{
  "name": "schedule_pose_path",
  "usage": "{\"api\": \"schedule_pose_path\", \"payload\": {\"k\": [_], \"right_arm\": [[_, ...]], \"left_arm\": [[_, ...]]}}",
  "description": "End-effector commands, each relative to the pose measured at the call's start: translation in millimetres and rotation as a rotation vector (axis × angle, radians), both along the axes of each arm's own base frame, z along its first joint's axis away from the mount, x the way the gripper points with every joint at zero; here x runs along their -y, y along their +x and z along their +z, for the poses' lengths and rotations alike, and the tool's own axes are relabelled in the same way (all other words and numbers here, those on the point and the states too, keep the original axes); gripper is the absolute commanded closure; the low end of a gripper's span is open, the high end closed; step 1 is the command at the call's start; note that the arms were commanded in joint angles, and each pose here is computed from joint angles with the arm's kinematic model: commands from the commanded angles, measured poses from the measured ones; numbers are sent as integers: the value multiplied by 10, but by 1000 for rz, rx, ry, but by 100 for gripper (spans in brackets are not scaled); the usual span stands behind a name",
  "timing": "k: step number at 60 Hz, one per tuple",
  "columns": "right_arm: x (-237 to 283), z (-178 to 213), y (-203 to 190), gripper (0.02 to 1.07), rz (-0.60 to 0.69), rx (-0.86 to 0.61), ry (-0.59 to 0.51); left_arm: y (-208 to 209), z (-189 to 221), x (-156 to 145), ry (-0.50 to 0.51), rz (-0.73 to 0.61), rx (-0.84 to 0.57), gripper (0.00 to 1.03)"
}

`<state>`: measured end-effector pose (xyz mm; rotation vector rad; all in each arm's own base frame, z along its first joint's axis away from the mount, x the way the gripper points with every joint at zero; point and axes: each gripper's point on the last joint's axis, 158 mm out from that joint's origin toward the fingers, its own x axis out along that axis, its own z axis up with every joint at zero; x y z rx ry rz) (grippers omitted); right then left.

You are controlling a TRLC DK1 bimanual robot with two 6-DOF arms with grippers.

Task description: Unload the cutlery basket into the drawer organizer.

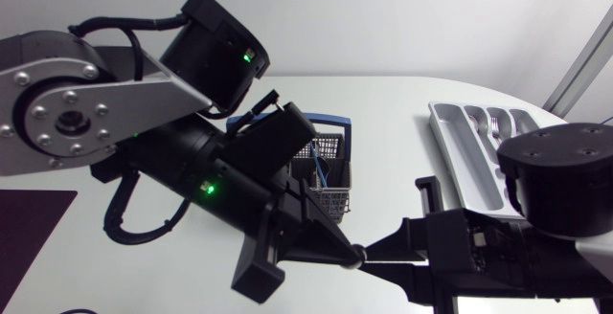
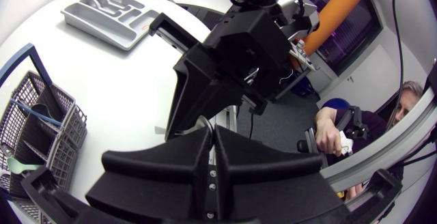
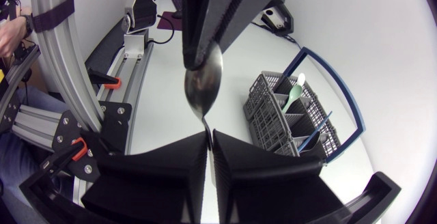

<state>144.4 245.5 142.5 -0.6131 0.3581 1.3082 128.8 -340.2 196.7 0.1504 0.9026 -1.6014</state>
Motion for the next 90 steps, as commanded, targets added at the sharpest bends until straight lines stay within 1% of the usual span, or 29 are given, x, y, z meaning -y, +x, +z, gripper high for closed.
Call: {"api": "schedule_pose_path", "payload": {"k": [1, 3, 7, 10, 14, 20, 24, 25, 28, 31, 35, 36, 39, 45, 54, 66, 74, 83, 90], "right_arm": [[43, -80, -19, 102, -20, -27, -18], [54, -93, -30, 102, -20, -31, -22], [63, -103, -39, 102, -20, -33, -24], [76, -120, -46, 102, -21, -39, -30], [94, -151, -52, 102, -25, -45, -39], [143, -205, -52, 102, -39, -49, -58], [239, -249, 3, 102, -73, -27, -79], [261, -254, 17, 102, -79, -22, -83], [393, -269, 138, 102, -131, 2, -97], [527, -281, 256, 102, -180, 18, -111], [723, -302, 417, 102, -248, 47, -133], [788, -301, 472, 102, -273, 57, -138], [975, -308, 603, 102, -335, 83, -157], [1323, -345, 808, 102, -433, 117, -191], [1885, -417, 1073, 102, -558, 129, -216], [2647, -518, 1345, 102, -693, 166, -270], [3084, -620, 1473, 102, -734, 159, -301], [3589, -697, 1657, 102, -787, 197, -356], [3891, -771, 1774, 102, -793, 215, -399]], "left_arm": [[73, 106, 7, -27, -2, 27, 95], [84, 113, 3, -29, 1, 30, 88], [125, 138, -8, -35, 13, 35, 67], [153, 176, -9, -46, 20, 45, 59], [263, 252, -15, -65, 51, 59, 43], [496, 405, -49, -100, 130, 78, 32], [693, 497, -95, -121, 203, 104, 32], [785, 519, -130, -121, 240, 119, 32], [997, 512, -187, -104, 324, 156, 32], [1133, 463, -243, -76, 377, 193, 32], [1307, 353, -323, -25, 453, 247, 32], [1398, 288, -369, 6, 493, 278, 32], [1544, 163, -441, 58, 559, 325, 32], [1688, -47, -568, 139, 627, 363, 32], [1747, -229, -703, 213, 665, 403, 32], [1766, -328, -860, 266, 697, 443, 32], [1805, -425, -984, 298, 717, 445, 32], [1822, -537, -1072, 331, 740, 452, 32], [1851, -575, -1123, 343, 763, 477, 32]]}}
